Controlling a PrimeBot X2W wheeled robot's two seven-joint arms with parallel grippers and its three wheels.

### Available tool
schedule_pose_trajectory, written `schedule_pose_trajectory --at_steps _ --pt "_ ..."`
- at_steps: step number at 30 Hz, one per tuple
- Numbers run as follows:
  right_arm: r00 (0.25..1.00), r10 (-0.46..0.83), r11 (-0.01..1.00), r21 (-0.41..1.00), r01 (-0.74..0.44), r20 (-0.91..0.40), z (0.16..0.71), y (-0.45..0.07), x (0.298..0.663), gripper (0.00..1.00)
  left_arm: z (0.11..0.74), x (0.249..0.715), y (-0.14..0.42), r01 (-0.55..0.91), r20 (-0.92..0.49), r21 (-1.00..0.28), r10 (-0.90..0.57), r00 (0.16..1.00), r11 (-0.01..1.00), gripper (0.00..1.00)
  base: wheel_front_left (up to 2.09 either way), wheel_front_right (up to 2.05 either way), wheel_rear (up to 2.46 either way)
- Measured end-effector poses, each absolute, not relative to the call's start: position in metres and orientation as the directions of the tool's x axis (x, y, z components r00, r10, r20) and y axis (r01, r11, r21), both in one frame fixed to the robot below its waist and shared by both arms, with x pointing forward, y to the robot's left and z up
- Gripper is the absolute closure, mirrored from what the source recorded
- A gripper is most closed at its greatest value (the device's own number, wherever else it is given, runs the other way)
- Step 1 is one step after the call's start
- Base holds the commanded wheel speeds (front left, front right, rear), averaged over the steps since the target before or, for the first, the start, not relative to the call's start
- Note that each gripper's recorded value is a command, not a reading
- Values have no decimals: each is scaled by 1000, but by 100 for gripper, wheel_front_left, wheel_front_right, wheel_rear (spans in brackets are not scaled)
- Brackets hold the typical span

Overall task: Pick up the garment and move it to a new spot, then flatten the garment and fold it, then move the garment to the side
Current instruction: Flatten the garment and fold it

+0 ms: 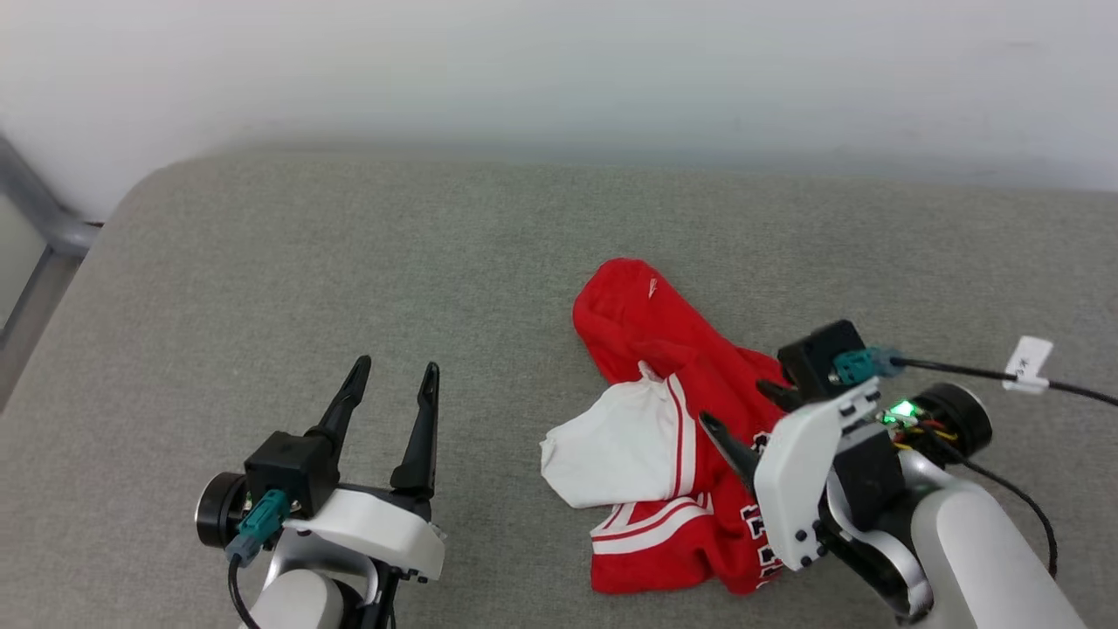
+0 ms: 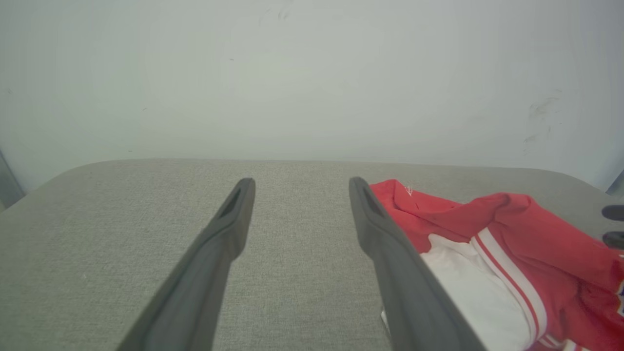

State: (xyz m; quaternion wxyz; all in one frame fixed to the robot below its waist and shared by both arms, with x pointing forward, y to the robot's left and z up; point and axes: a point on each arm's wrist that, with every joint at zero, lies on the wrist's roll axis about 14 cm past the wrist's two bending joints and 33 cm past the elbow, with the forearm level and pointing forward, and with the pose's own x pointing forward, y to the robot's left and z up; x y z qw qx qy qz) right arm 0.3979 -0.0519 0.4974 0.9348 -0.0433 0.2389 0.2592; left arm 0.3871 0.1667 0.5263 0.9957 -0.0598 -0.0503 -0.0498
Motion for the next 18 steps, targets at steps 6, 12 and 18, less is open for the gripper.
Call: schedule_pose_trajectory --at_steps 6,12,18 --pt "647 495 793 -4 -610 -580 479 -25 418 0 523 391 170 96 99 -119 -84 991 988 0 0 0 0" --pt "590 489 776 12 -631 -642 454 -15 433 100 511 394 176 74 66 -123 -66 996 990 0 0 0 0" --pt "669 483 822 28 -569 -565 470 -30 455 100 509 396 173 82 62 -128 -75 995 988 0 0 0 0"
